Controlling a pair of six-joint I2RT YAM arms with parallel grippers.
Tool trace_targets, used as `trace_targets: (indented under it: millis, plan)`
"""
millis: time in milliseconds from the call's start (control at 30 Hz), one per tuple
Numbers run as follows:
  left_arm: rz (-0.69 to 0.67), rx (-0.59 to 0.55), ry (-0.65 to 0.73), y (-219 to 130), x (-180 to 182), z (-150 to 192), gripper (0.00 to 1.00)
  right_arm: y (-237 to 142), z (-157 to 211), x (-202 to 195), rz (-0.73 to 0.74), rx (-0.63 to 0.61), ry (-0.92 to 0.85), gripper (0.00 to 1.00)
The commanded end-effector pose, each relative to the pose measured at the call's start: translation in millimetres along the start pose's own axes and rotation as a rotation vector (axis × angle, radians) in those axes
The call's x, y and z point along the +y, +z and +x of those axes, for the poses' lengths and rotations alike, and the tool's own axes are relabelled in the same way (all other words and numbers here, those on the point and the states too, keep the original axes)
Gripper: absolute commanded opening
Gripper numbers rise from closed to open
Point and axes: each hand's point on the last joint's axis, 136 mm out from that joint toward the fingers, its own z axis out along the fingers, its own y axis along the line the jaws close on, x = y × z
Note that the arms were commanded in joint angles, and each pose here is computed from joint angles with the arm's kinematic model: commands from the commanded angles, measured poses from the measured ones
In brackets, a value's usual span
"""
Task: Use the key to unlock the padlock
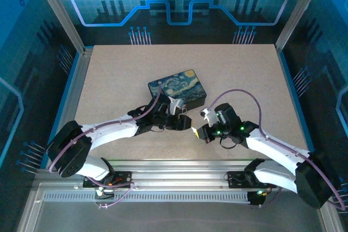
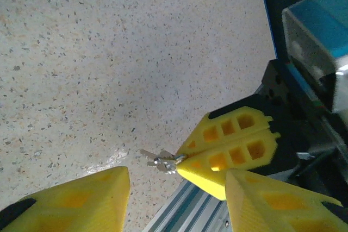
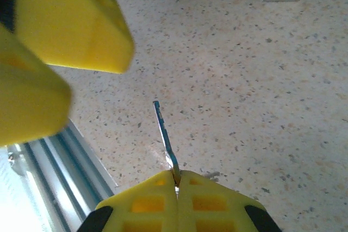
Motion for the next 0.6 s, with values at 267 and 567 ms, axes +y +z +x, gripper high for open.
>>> trace_targets:
  millis: [267,567]
  plan:
    - [0.056,0.023,0.060,4,-3,6,0.42,-3,-21,26,-0.133,-0.003,-0.037,0.03]
    - [0.053,0.027,0.057,0,2,10,0.37,-1,-29,25,-0.182,-0.018,0.005,0.03]
